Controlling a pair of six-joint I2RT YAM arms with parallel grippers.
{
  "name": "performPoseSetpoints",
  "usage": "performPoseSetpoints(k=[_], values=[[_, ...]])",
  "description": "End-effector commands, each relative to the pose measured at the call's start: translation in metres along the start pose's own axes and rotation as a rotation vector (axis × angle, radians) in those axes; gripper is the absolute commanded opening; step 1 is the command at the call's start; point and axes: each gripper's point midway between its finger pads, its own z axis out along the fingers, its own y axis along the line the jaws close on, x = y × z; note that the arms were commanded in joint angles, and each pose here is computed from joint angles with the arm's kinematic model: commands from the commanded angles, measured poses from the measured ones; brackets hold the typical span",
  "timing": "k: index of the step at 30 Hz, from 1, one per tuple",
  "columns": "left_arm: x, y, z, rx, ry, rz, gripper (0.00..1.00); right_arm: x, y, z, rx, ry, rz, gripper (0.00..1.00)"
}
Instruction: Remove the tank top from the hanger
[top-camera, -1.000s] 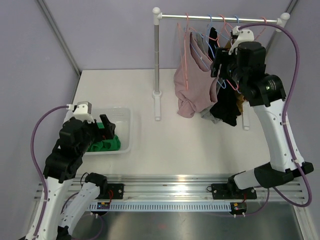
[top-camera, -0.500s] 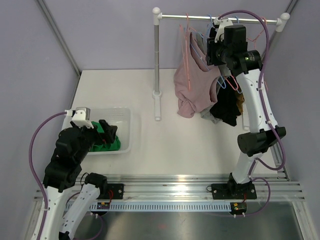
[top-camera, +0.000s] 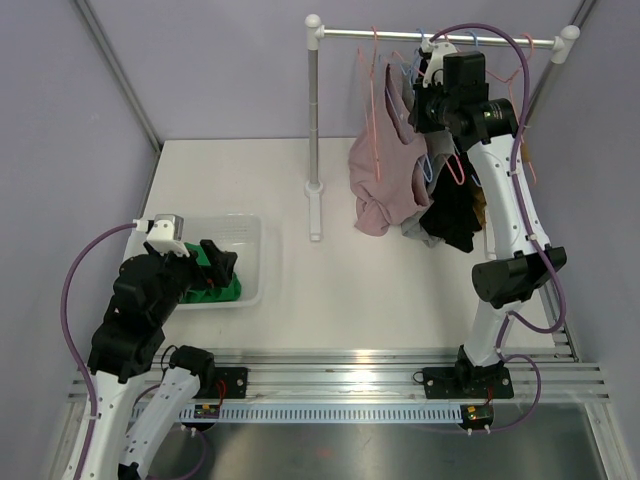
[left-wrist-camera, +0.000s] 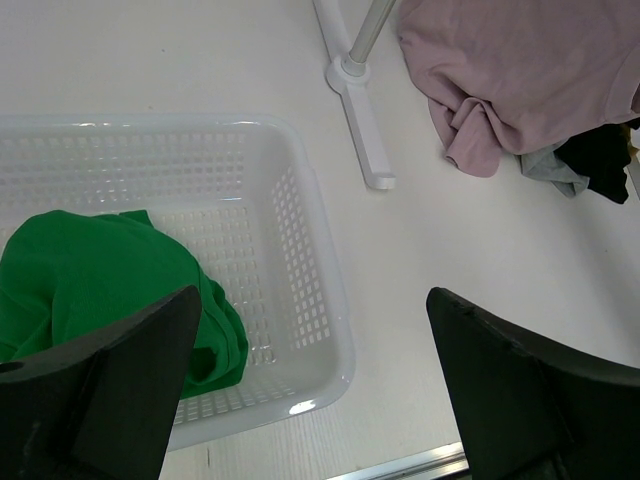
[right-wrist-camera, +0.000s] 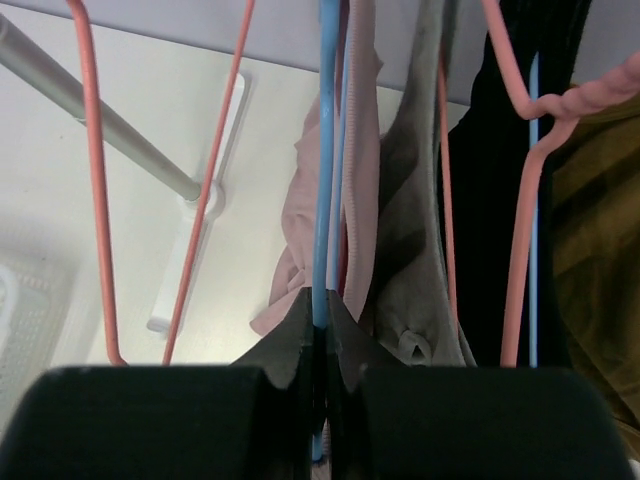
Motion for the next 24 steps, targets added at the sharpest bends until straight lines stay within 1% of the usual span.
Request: performPoseSetpoints(k=[1,2,5,9,10,11,13,15,16,19,24], values=[[-0.009,-0.009,0.004,0.05,-0.031,0.019,0.99,-0.039,0.011,-0.037,-0.053,-0.135,0.016,0.0],[-0.009,-0.009,0.004,0.049,-0.032,0.019,0.99,-0.046,0.014,-0.043,-0.062,-0.154,0.041,0.0],[-0.009,-0.008,0.004,0.044,-0.033,0.018,0.99,-0.057,0.019,-0.057,-0.083,-0.184,0.046,0.0],[-0.01,-0.008,0.004,0.045,-0.036,0.019,0.99,-0.062,0.019,-0.072,-0.081,-0.199,0.06,0.0],[-0.009,-0.008,0.005,0.044,-0.033,0.019,0.99,-0.065,0.021,-0.082,-0.085,-0.216,0.06,0.0],[-0.01,-0.008,0.004,0.045,-0.034,0.019,0.99,-0.062,0.021,-0.082,-0.086,-0.207,0.065,0.0],[-0.01,-0.009,0.004,0.047,-0.037,0.019,0.99,-0.067,0.023,-0.099,-0.091,-0.241,0.071,0.0],[-0.012,-0.009,0.004,0.048,-0.04,0.02,0.99,-0.062,0.022,-0.103,-0.087,-0.233,0.08,0.0],[-0.011,-0.01,0.004,0.052,-0.037,0.021,0.99,-0.063,0.022,-0.114,-0.084,-0.247,0.082,0.0],[-0.013,-0.011,0.005,0.057,-0.038,0.022,0.99,-0.051,0.021,-0.13,-0.069,-0.23,0.101,0.0],[-0.018,-0.016,0.008,0.068,-0.017,0.019,0.99,-0.014,0.031,-0.157,-0.113,-0.145,0.136,0.0]])
